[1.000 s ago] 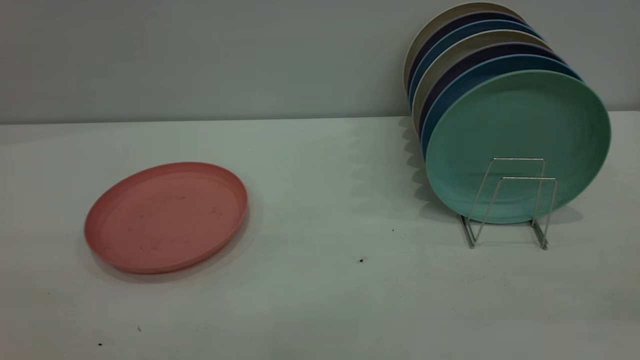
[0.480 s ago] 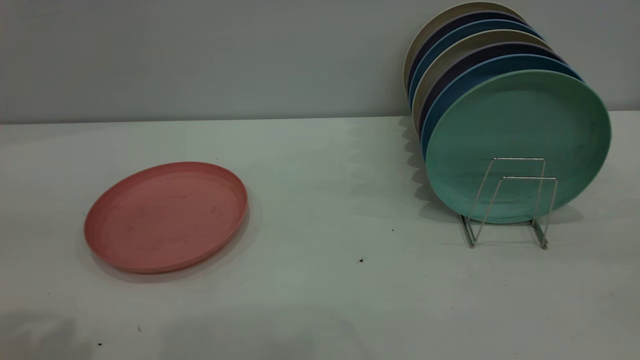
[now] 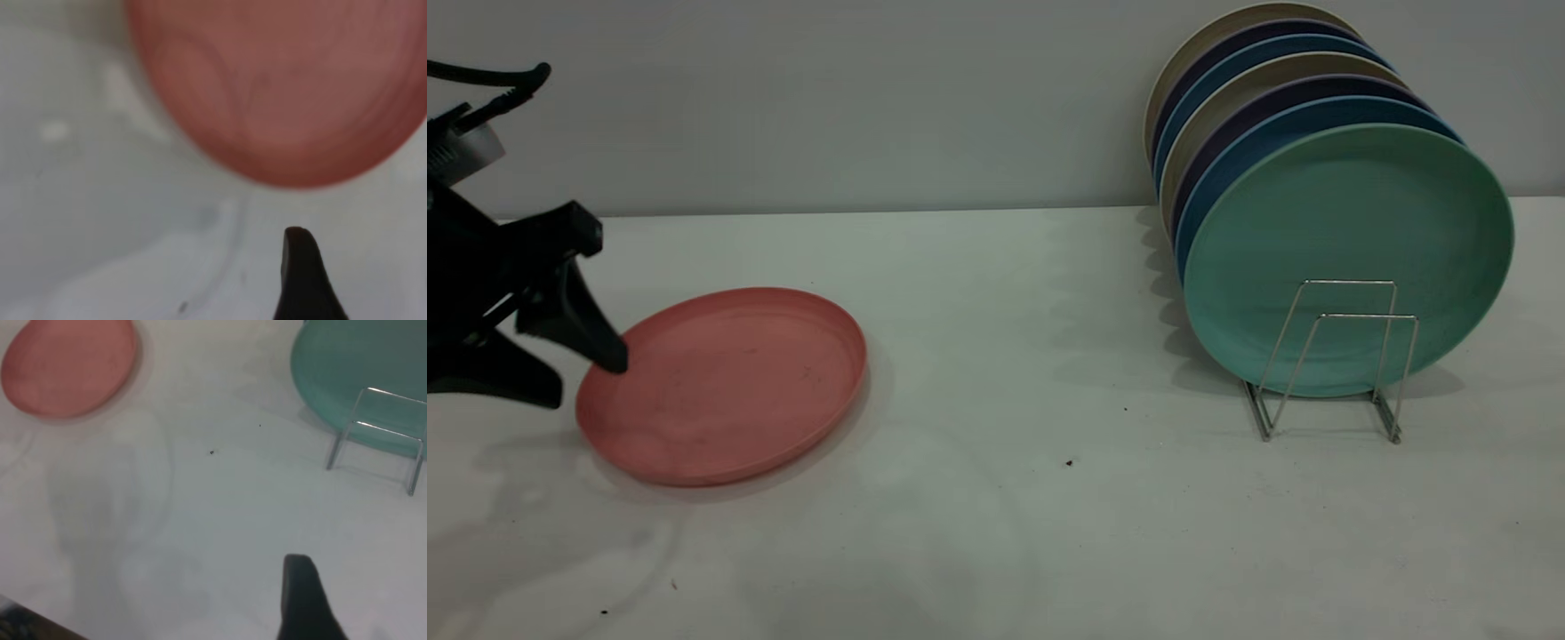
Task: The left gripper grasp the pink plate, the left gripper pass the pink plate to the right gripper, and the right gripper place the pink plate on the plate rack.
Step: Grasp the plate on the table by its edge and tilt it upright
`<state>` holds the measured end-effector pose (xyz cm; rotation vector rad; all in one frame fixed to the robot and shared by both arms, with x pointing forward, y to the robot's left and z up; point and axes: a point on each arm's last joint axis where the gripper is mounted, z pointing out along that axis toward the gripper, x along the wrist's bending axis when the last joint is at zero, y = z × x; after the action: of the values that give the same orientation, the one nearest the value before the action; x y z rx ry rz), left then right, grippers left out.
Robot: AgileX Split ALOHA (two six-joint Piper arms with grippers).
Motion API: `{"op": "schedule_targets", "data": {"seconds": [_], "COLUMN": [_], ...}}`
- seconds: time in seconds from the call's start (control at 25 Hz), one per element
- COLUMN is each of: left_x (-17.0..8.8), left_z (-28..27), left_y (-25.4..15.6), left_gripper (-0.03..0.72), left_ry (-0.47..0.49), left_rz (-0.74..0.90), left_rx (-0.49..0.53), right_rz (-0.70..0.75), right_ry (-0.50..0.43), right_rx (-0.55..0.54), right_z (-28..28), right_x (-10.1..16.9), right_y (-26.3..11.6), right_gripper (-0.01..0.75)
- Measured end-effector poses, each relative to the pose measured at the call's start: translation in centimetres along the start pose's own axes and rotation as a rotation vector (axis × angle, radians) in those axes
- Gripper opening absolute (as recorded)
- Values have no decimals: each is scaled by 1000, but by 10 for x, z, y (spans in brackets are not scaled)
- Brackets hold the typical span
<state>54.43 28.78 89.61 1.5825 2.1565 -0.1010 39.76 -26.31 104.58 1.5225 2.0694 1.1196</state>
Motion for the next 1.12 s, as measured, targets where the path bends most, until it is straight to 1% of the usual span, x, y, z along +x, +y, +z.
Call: {"op": "schedule_targets", "data": {"seconds": [0.04, 0.12, 0.24, 0.36, 0.44, 0.64, 0.72, 0.88, 1.12], "left_x": [3, 13, 32, 43, 47, 59, 62, 64, 65], "left_z": [2, 3, -1, -4, 1, 27, 34, 43, 53], "left_y": [5, 9, 14, 17, 17, 10, 8, 12, 16], "left_gripper": [468, 468, 468, 468, 468, 468, 468, 468, 468], "left_ry": [-23, -33, -10, 7, 18, 29, 29, 17, -26], "left_rz": [-26, -64, -125, -150, -142, -163, -168, -182, -190], "left_rx": [-9, -26, -66, -91, -84, -8, 1, -31, -72], "right_rz": [1, 1, 1, 2, 2, 2, 3, 3, 3], "right_ry": [1, 2, 2, 3, 3, 3, 3, 2, 2], "right_rx": [0, 0, 0, 0, 0, -2, -3, -4, -4], "right_z": [0, 0, 0, 0, 0, 0, 0, 0, 0], "right_x": [0, 0, 0, 0, 0, 0, 0, 0, 0], "right_y": [0, 0, 0, 0, 0, 0, 0, 0, 0], "right_gripper": [462, 462, 462, 462, 462, 462, 462, 462, 462]}}
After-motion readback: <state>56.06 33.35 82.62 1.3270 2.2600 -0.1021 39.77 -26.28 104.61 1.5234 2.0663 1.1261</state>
